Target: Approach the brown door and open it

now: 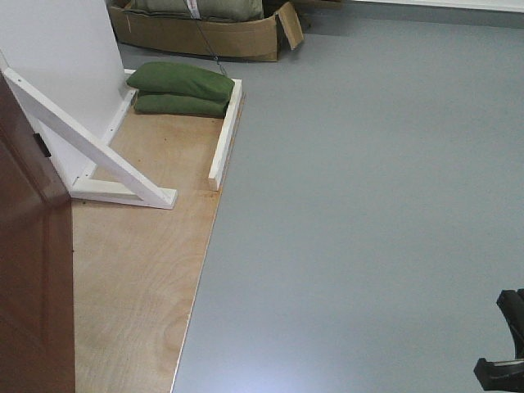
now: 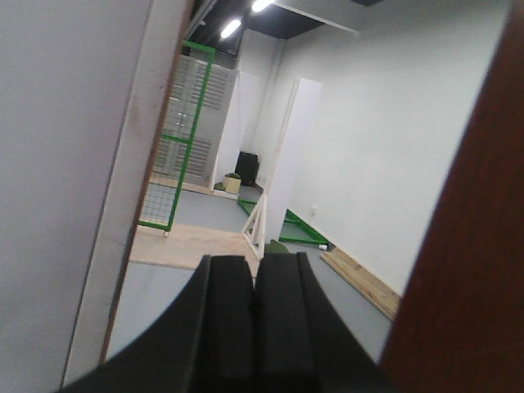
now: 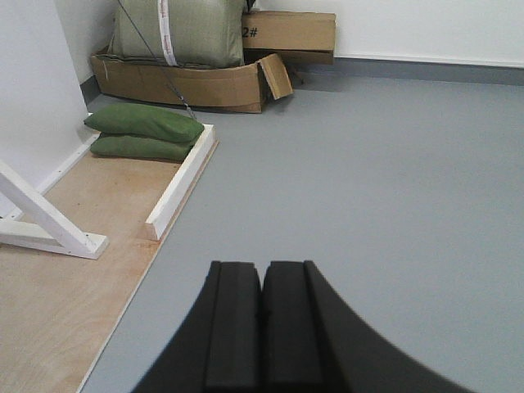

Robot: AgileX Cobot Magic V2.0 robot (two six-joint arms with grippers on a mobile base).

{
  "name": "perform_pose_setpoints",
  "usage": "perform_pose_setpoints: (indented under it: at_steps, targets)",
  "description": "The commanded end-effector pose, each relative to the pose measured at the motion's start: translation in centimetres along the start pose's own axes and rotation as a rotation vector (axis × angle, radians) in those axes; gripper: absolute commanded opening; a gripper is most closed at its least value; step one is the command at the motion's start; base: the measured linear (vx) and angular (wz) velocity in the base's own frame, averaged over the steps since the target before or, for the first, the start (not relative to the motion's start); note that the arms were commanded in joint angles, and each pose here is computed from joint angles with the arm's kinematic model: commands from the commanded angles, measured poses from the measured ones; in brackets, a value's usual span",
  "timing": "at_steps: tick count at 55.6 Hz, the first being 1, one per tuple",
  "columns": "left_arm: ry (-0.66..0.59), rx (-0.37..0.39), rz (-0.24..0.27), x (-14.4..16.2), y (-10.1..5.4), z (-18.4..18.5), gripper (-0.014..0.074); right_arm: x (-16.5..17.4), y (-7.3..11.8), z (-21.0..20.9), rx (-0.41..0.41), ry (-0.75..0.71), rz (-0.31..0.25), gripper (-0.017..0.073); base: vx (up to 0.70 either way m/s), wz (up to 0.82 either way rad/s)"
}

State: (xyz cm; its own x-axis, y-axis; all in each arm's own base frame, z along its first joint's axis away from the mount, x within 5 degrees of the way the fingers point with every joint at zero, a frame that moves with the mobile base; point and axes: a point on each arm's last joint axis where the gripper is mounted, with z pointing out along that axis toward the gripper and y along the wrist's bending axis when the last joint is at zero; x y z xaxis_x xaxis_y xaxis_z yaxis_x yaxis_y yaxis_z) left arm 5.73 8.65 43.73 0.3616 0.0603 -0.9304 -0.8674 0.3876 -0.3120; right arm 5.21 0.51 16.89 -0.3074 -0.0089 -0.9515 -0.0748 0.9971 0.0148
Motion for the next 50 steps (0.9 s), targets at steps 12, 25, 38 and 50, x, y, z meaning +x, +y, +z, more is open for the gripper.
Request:
perform_pose_setpoints:
  at_steps: [12,25,38,50]
  targets:
    - [0.015,0.158,-0.020,-0.1,-2.2,0.3,-0.0006,-0.6,0.0,0.0,0.005,-0.079,-0.011,0.0000,0.00,0.00]
    - [0.063,0.252,-0.099,0.2,-3.0,0.1,-0.0006,-0.6,0.0,0.0,0.005,-0.079,-0.011,0.0000,0.00,0.00]
    - [0.081,0.372,-0.116,0.3,-4.0,-0.3,-0.0006,-0.6,0.0,0.0,0.005,-0.079,-0.011,0.0000,0.00,0.00]
    - [0.095,0.463,-0.140,0.3,-4.7,-0.7,-0.0006,-0.6,0.0,0.0,0.005,-0.079,-0.011,0.0000,0.00,0.00]
